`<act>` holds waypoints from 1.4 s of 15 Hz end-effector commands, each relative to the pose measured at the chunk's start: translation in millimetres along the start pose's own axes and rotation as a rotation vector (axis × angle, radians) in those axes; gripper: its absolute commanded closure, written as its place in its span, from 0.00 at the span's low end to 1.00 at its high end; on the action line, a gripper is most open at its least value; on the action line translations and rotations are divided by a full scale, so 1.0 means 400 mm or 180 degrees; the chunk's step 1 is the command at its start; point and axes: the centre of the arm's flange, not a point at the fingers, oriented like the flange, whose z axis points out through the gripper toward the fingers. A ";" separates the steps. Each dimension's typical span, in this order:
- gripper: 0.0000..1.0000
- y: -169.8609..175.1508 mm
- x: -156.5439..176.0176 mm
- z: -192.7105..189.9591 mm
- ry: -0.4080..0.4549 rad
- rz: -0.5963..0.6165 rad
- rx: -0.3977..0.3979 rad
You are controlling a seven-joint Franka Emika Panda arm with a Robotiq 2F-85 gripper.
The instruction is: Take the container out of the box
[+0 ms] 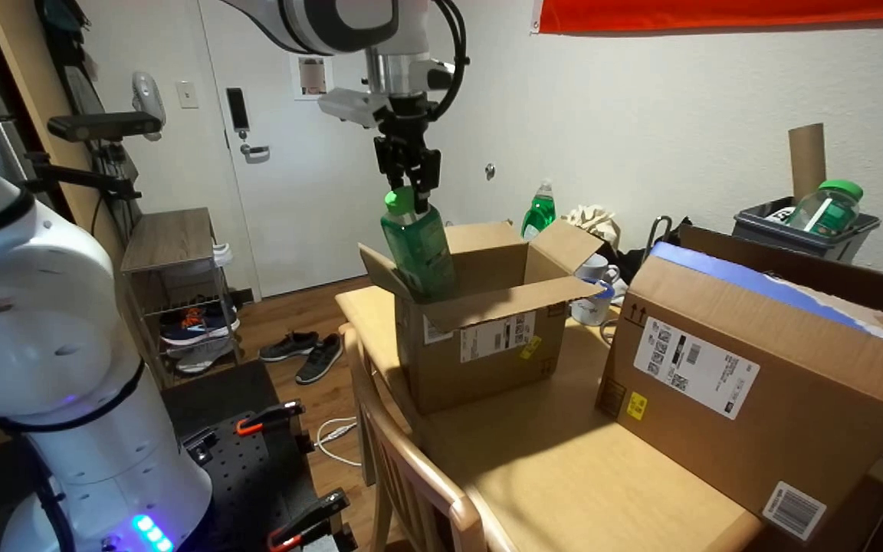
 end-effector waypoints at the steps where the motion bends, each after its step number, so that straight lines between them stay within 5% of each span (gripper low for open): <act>1: 0.61 -0.057 -0.055 -0.120 0.0125 0.0010 -0.0125; 12: 0.61 -0.201 -0.154 -0.294 0.0383 -0.0230 -0.0321; 21: 0.61 -0.400 -0.030 -0.157 0.0076 -0.0697 -0.0680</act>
